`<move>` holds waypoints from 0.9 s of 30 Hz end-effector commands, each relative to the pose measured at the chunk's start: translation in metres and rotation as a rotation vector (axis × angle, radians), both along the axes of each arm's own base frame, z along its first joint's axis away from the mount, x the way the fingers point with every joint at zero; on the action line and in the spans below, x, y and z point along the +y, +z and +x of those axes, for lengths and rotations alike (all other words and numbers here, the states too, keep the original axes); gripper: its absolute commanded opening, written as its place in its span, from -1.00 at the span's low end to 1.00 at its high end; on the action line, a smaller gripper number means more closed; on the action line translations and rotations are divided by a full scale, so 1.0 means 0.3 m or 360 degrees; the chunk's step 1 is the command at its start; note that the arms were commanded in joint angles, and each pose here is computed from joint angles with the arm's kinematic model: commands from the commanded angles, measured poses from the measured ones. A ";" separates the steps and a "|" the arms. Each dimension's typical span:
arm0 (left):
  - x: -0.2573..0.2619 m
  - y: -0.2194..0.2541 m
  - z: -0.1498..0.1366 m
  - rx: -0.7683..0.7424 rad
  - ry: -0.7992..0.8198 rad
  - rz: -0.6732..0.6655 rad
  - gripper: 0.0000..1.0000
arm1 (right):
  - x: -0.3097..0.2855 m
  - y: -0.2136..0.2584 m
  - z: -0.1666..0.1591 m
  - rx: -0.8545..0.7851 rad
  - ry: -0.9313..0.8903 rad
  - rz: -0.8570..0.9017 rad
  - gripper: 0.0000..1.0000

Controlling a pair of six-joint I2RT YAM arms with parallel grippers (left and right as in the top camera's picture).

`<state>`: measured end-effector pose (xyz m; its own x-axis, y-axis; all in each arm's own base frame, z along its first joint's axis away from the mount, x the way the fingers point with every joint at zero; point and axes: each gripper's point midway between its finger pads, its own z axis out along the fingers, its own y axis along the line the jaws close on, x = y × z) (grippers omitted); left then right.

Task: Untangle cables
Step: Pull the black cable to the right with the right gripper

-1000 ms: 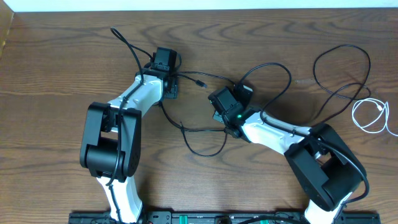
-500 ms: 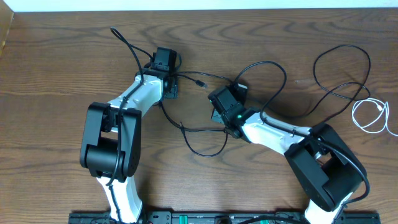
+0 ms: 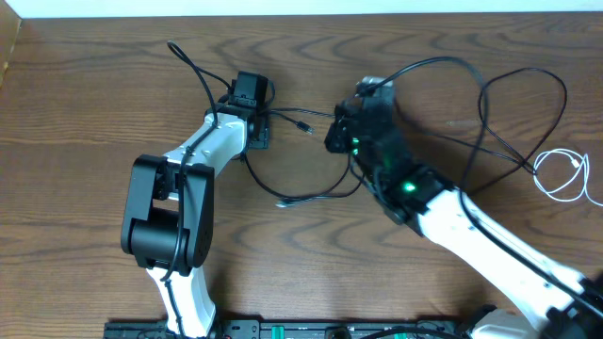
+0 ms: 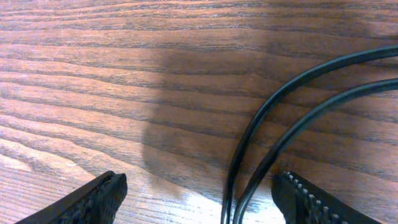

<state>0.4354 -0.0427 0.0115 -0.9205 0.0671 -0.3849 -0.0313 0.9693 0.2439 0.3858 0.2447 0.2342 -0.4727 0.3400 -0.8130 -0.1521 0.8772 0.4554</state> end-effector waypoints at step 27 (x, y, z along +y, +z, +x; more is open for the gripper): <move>0.005 0.004 -0.006 -0.0004 0.0020 -0.0004 0.61 | -1.122 0.047 -0.060 0.0205 -0.1521 -0.0694 -0.98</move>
<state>0.4355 -0.0428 0.0115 -0.9204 0.0671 -0.3852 -0.0314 0.9693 0.2438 0.3711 -0.0725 0.2595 -0.3556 0.1263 -0.9260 0.6394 0.7556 -0.1424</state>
